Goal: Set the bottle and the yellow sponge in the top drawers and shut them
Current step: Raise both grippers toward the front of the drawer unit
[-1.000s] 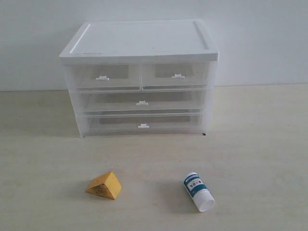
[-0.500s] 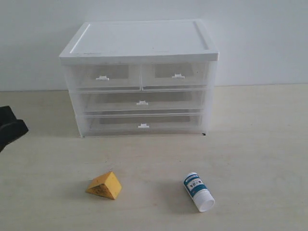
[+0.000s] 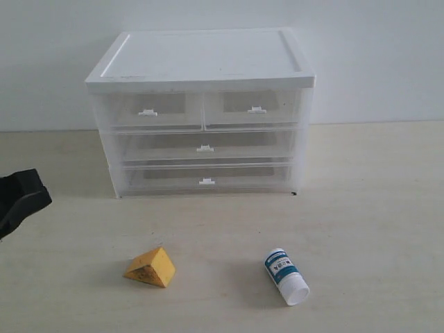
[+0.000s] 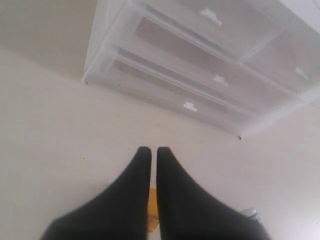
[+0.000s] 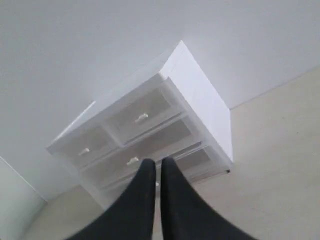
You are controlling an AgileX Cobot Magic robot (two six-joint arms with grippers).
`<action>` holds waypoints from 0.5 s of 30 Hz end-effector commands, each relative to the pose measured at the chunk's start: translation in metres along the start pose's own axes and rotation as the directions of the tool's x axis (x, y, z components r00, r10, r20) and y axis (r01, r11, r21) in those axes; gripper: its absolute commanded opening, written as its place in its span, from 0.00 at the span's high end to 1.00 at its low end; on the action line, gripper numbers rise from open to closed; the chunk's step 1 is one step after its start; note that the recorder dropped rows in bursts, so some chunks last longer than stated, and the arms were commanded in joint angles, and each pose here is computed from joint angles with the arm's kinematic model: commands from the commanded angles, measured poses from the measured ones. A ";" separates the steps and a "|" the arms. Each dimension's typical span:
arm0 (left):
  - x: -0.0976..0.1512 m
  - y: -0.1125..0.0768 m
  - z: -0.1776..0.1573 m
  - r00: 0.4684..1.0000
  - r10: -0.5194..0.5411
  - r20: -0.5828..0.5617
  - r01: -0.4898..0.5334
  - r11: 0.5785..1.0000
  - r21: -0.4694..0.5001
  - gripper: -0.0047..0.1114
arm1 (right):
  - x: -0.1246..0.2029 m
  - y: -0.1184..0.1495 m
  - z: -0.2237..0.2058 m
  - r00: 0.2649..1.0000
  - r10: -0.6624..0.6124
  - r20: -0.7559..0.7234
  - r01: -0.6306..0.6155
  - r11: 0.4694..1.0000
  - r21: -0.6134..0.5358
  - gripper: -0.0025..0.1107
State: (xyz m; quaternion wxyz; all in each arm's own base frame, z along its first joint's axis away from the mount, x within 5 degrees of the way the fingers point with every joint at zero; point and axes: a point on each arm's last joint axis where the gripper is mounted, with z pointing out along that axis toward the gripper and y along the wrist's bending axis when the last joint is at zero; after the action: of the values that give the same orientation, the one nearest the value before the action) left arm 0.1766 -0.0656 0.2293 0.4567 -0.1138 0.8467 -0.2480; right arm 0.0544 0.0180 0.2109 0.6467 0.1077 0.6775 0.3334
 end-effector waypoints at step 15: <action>-0.026 -0.019 0.029 0.990 0.128 -0.056 -0.130 0.991 -0.042 0.93 | -0.099 0.068 0.049 0.939 0.319 0.131 -0.305 0.945 -0.117 0.98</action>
State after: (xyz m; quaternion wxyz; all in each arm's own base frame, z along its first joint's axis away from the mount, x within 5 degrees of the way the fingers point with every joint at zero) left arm 0.2084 -0.0769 0.2483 0.4585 -0.0707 0.8601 -0.2122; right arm 0.0745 0.0193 0.3211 0.6638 0.2054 0.5370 0.4784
